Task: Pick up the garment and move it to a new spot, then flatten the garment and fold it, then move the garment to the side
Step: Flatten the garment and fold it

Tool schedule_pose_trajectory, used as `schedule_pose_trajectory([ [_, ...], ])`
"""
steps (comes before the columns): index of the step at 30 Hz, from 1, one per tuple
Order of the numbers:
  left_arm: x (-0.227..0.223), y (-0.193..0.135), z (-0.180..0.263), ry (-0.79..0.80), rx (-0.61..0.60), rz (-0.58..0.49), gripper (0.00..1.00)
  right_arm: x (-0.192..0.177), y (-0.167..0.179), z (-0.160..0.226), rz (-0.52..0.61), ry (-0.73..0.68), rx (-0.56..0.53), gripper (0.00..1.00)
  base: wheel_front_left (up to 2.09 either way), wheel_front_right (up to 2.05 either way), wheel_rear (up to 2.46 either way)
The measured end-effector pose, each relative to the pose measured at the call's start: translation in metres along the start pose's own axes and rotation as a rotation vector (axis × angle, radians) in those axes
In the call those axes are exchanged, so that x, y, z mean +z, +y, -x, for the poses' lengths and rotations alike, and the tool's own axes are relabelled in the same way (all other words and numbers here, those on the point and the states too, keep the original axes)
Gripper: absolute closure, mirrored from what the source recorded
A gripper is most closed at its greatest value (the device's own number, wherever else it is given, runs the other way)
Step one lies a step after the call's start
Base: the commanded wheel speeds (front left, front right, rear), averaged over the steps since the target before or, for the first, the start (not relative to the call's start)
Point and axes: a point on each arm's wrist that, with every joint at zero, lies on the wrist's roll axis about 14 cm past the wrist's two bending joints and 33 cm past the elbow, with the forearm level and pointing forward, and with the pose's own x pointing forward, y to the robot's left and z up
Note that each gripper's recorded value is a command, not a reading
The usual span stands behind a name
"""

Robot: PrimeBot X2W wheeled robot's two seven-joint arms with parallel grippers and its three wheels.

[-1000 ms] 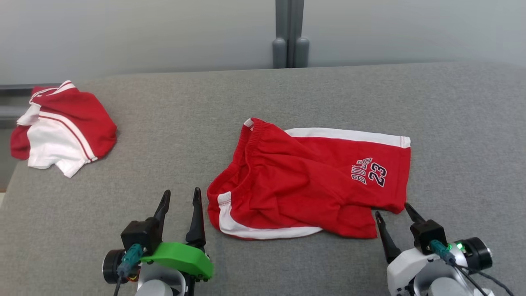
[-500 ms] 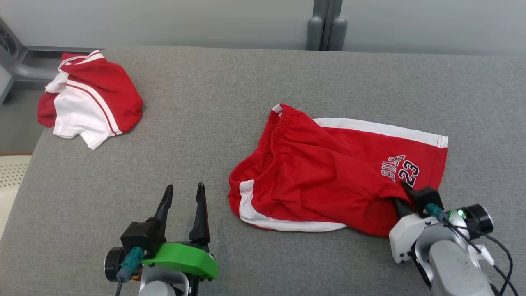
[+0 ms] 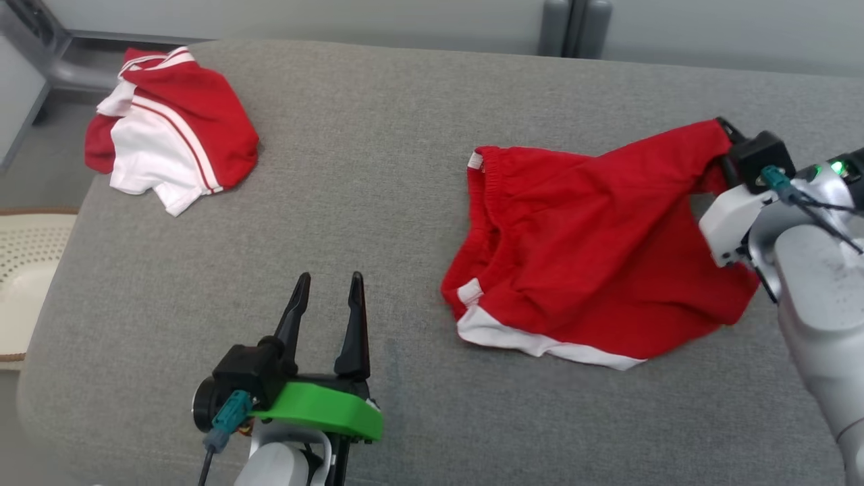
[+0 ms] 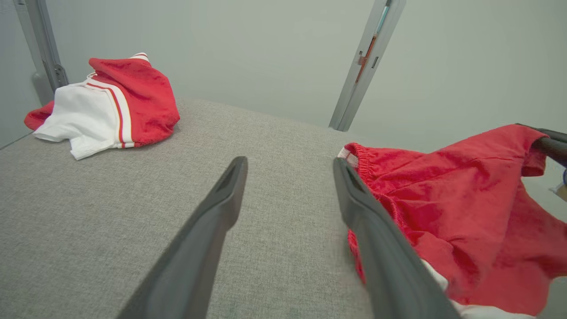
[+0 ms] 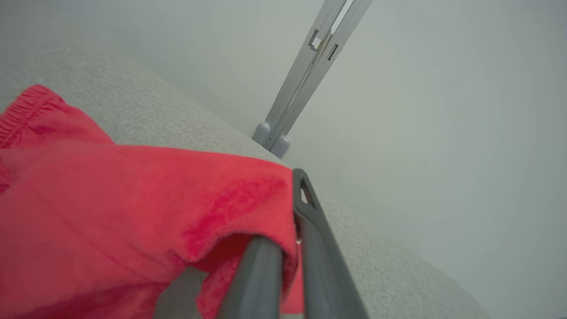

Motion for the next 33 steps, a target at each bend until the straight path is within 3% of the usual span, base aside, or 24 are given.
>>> schedule_pose_trajectory([
  [7,0.004,0.008,-0.002,-0.008,0.030,0.000,0.00,0.017,-0.008,-0.045,0.046,-0.012,0.026,1.00,0.00,0.00,0.00],
  [9,0.000,0.011,-0.003,0.005,0.041,-0.004,0.00,0.011,-0.001,-0.053,0.026,0.005,0.039,0.27,0.00,0.00,0.00],
  [10,-0.002,0.012,-0.003,0.009,0.043,-0.006,0.00,0.007,0.002,-0.055,0.020,0.016,0.045,0.00,0.00,0.00,0.00],
  [15,-0.005,0.012,-0.005,0.019,0.044,-0.014,0.00,-0.004,0.020,-0.056,-0.021,0.037,0.073,0.00,0.00,0.00,0.00],
  [21,-0.008,0.004,-0.009,0.023,0.016,-0.018,0.00,0.008,0.015,-0.038,-0.064,-0.025,0.045,0.00,0.00,0.00,0.00],
  [26,-0.011,-0.013,-0.008,0.028,-0.033,-0.008,0.00,-0.002,0.010,0.004,-0.121,-0.032,0.016,0.00,0.00,0.00,0.00],
  [33,-0.007,-0.043,-0.007,0.014,-0.124,0.005,0.00,-0.056,-0.001,0.077,-0.189,0.096,-0.048,0.00,0.00,0.00,0.00],
])
